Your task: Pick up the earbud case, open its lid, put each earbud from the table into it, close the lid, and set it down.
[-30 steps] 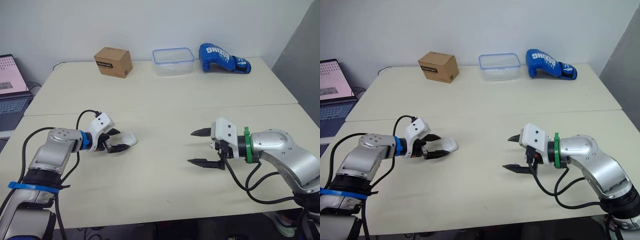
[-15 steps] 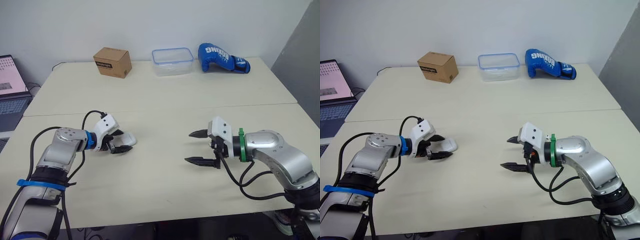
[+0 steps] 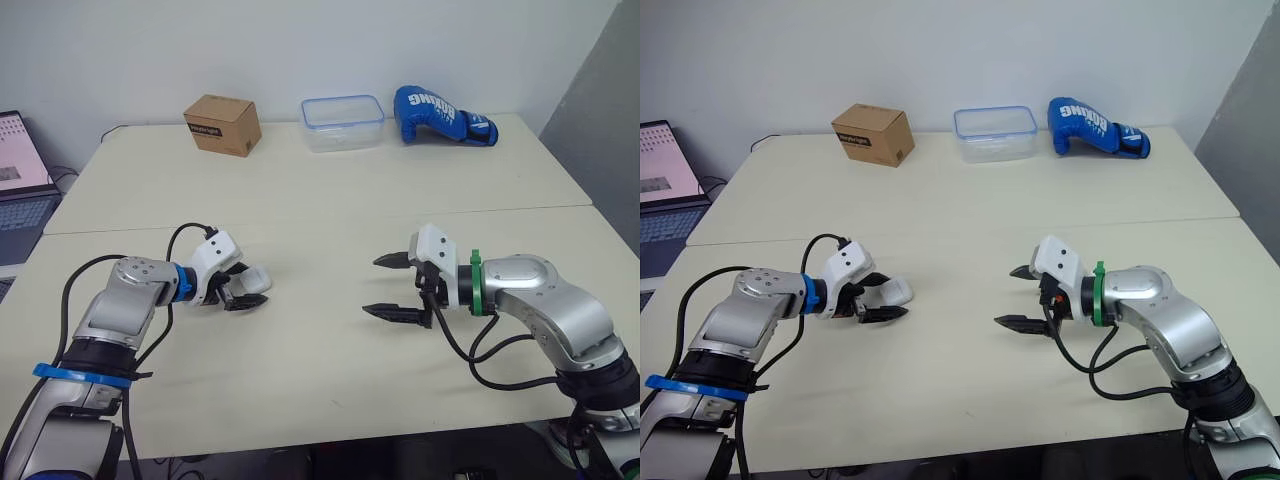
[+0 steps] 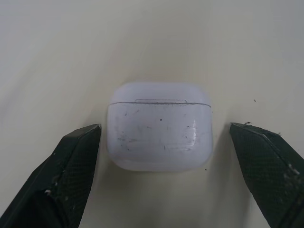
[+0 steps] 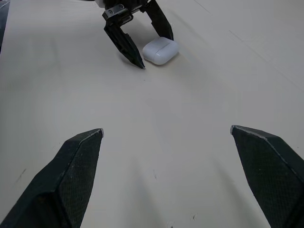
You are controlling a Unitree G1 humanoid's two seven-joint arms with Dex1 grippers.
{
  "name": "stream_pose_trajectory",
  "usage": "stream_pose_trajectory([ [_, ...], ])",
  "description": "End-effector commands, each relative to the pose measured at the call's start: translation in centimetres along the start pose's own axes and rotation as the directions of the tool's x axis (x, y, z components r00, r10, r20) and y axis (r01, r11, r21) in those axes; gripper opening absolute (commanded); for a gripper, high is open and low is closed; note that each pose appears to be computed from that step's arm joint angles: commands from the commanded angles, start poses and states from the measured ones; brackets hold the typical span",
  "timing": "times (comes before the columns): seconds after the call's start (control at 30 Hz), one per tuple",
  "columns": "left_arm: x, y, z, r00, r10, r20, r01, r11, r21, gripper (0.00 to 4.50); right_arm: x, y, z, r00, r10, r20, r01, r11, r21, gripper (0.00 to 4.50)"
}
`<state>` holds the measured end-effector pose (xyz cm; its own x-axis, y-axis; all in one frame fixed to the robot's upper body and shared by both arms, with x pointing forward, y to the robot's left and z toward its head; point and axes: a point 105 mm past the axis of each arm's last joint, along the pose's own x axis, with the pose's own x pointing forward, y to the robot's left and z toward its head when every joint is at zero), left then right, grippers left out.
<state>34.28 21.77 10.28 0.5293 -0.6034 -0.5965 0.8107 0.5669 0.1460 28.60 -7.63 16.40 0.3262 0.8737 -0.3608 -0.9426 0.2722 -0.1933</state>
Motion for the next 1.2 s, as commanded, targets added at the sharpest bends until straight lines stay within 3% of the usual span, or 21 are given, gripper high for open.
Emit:
stream_pose_trajectory([
  [0.03,-0.2,-0.3,0.0,1.000,-0.012,-0.009,0.012,1.000,-0.001,3.56,-0.1,0.0,1.1,1.000,-0.002,0.022,0.003,0.999,-0.040,4.50],
  [0.13,-0.2,-0.4,0.0,1.000,-0.013,-0.012,0.013,1.000,-0.006,2.76,-0.1,0.0,1.3,1.000,-0.005,0.025,0.006,0.999,-0.045,4.50],
  [0.5,-0.2,-0.2,0.3,1.000,0.009,0.024,-0.009,1.000,0.004,2.75,-0.3,0.0,1.5,1.000,-0.005,0.031,0.007,0.998,-0.056,4.50],
  [0.7,-1.1,-0.3,2.8,0.968,0.072,0.242,-0.106,0.986,0.130,2.75,-1.4,-0.8,3.4,0.994,-0.011,0.106,0.010,1.000,0.010,4.50],
  [0.97,-1.2,-2.1,5.9,0.907,0.064,0.416,-0.240,0.891,0.386,2.75,-2.0,-1.0,4.4,0.993,0.057,0.100,-0.070,0.989,0.131,4.50],
  [1.2,-1.7,-2.8,8.9,0.832,0.069,0.551,-0.359,0.823,0.439,2.75,-2.1,-1.3,4.8,0.988,0.069,0.135,-0.096,0.974,0.206,4.50],
])
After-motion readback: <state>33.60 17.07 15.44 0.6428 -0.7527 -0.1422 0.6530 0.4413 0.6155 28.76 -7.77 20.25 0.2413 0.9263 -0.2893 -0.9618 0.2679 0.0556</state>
